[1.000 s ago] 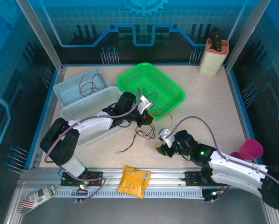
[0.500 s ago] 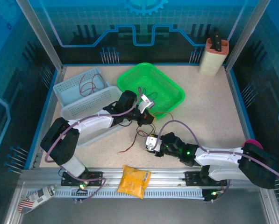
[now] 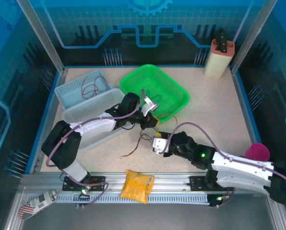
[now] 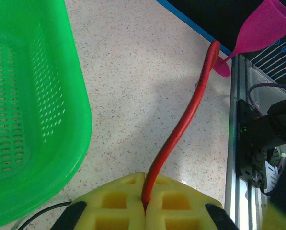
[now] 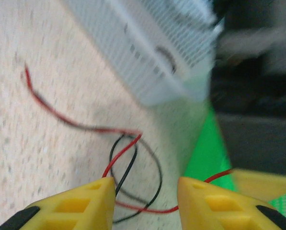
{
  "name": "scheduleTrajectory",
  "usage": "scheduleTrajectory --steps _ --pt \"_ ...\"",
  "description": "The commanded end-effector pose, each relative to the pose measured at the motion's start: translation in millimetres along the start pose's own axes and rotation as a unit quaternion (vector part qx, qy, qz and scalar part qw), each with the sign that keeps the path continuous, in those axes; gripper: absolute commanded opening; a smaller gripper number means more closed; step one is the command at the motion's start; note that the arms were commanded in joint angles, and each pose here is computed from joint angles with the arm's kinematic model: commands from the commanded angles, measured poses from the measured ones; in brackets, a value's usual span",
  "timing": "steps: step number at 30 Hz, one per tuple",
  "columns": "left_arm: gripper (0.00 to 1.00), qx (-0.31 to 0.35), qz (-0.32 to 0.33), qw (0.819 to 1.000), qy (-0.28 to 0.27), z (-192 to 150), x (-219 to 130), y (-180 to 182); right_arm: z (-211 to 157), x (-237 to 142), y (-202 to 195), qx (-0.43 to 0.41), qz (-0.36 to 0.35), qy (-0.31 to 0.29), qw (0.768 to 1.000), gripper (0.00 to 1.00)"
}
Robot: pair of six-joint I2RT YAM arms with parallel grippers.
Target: Untangle the cables
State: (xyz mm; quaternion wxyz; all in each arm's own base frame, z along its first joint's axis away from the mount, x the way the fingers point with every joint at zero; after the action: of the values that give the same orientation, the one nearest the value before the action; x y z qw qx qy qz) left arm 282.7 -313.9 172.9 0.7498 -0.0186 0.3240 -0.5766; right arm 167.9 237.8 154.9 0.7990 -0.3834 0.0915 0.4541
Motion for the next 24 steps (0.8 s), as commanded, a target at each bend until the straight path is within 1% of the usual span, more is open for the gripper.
scheduleTrajectory --steps 1,3,8,11,14,18,24 --pt "0.00 0.009 -0.019 1.000 -0.002 6.8 -5.0 -5.8 -34.0 12.3 7.7 -0.027 0.014 0.075 0.997 0.38" --pt "0.00 0.010 -0.021 1.000 -0.002 7.5 -5.5 -7.3 -40.6 18.5 13.4 -0.023 0.035 0.084 0.996 0.38" --pt "0.00 0.010 -0.022 1.000 -0.004 9.7 -7.0 -7.4 -42.0 29.4 15.5 -0.002 0.058 0.076 0.995 0.38" --pt "0.00 0.011 -0.023 1.000 -0.005 10.9 -7.6 -7.5 -46.7 35.2 14.1 0.006 0.062 0.088 0.994 0.36" --pt "0.00 0.011 -0.025 1.000 -0.006 12.4 -8.8 -8.1 -50.3 39.9 14.1 0.006 0.064 0.098 0.993 0.29" --pt "0.00 0.011 -0.026 1.000 -0.007 14.0 -9.4 -9.1 -55.1 44.6 17.7 0.009 0.077 0.107 0.991 0.27" --pt "0.00 0.010 -0.030 0.999 -0.008 15.7 -9.4 -9.7 -58.0 51.8 11.1 0.016 0.066 0.118 0.991 0.27"
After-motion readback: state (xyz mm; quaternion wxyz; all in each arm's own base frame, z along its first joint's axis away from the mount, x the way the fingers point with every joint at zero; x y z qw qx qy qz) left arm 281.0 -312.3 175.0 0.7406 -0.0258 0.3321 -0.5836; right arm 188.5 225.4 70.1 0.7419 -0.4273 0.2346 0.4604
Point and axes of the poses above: each hand's point on the last joint's axis, 136 mm out from that joint toward the fingers, its own x axis out along the fingers, its own y axis along the line the jaws close on, z = x × y, the point moved 3 cm from there along -x, back along the fingers, and after that the axes turned 4 degrees about x, right-handed, at the moved point
